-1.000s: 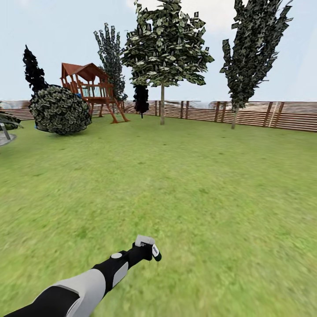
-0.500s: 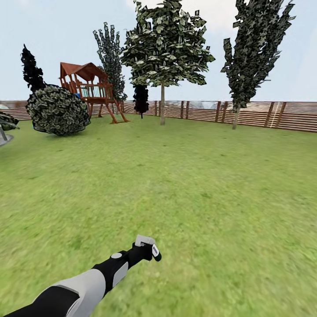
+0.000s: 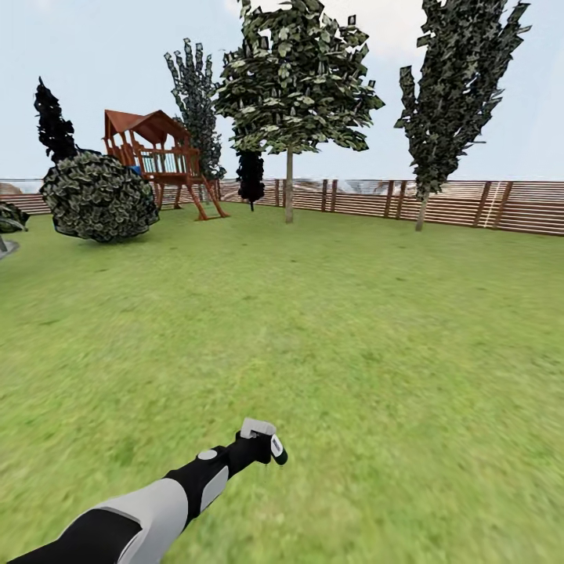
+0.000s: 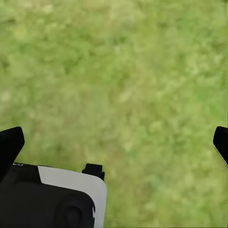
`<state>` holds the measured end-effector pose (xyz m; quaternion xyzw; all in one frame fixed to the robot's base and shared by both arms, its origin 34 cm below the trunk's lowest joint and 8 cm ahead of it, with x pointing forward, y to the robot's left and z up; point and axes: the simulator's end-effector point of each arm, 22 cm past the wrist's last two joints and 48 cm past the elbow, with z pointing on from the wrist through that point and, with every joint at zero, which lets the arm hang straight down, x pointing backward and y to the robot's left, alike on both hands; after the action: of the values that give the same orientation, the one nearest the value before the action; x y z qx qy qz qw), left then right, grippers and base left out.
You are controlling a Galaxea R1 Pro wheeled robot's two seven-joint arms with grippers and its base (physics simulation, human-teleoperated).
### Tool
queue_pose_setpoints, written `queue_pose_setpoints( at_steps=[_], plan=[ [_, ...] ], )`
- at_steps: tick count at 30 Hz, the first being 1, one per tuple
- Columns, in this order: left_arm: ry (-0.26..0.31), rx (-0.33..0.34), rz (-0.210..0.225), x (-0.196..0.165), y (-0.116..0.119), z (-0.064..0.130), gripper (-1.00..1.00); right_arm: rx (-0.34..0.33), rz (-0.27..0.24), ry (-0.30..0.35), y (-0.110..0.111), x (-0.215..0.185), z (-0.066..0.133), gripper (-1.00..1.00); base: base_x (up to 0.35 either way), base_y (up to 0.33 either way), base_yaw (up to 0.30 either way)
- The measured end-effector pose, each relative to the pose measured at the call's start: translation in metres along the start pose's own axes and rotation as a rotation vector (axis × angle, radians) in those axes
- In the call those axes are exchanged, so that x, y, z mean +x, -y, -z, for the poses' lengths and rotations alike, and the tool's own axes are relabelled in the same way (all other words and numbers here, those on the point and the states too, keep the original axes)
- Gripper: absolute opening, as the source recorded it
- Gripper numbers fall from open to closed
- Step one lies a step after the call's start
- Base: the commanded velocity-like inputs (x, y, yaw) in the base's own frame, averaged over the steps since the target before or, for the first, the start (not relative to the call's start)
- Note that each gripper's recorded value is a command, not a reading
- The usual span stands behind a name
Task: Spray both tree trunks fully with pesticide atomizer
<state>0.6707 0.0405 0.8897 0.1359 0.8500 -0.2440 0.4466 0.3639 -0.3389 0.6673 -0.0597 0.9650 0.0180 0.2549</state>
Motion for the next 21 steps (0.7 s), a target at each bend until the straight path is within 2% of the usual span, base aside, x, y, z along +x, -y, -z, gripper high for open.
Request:
queue_pose_setpoints(
  at_steps=[21],
  plan=[
    [0.0,0.0,-0.002,-0.0003,-0.0001,0.0,-1.0,-0.002,0.001,0.0,-0.0012,0.0001,-0.0002,1.0,0.35,0.0,0.0]
  ],
)
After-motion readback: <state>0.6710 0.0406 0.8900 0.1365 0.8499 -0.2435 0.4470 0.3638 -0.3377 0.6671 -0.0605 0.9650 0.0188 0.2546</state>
